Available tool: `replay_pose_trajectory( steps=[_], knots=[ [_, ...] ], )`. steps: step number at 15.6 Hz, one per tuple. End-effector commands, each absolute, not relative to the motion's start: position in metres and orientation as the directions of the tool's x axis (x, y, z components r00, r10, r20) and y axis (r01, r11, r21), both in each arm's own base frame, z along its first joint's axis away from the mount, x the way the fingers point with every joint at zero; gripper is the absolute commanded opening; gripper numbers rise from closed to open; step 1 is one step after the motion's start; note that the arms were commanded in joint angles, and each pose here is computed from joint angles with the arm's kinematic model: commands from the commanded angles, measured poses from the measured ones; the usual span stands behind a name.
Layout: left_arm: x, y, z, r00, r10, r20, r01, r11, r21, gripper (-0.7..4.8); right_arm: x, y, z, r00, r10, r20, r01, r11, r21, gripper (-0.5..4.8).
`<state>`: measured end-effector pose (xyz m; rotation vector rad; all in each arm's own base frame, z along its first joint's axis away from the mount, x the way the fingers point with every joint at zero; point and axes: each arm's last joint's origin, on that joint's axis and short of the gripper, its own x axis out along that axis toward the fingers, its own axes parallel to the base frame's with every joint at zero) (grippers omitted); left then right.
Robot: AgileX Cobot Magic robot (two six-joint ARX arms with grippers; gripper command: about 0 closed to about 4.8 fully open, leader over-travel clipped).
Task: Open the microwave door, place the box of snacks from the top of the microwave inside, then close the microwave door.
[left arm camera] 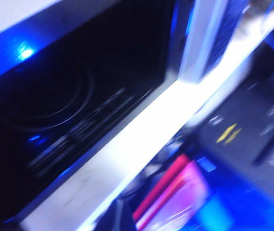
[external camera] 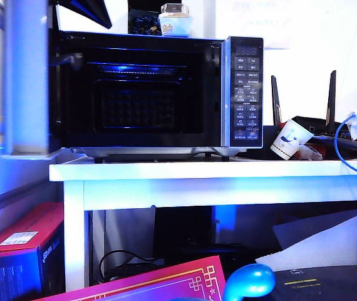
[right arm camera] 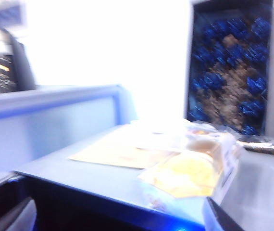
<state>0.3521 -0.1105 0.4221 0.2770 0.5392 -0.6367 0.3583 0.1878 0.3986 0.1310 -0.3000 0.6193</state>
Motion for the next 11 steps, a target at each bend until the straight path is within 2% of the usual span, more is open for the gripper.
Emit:
replay_pose_trajectory(
  steps=[1,4,6,11],
  knots=[
    [0.347,-0.107,0.426,0.688,-0.448,-0.571,0.612,0.78,0.126,-0.06,0.371,0.194,0.416,0.786,0.518,0.337,-0.561,0.827,0.038,4.79],
    [0.347,-0.107,0.426,0.689,-0.448,-0.57,0.615,0.777,0.132,-0.06,0.388,0.201,0.424,0.826,0.464,0.321,-0.507,0.86,0.062,4.79],
    [0.346,-0.107,0.426,0.689,-0.448,-0.569,0.615,0.777,0.132,-0.06,0.395,0.215,0.429,0.859,0.382,0.341,-0.427,0.902,0.063,4.79],
    [0.346,-0.105,0.424,0.7,-0.397,-0.594,0.596,0.782,0.18,-0.06,0.407,0.253,0.431,0.895,0.332,0.297,-0.358,0.933,0.035,4.79]
  ],
)
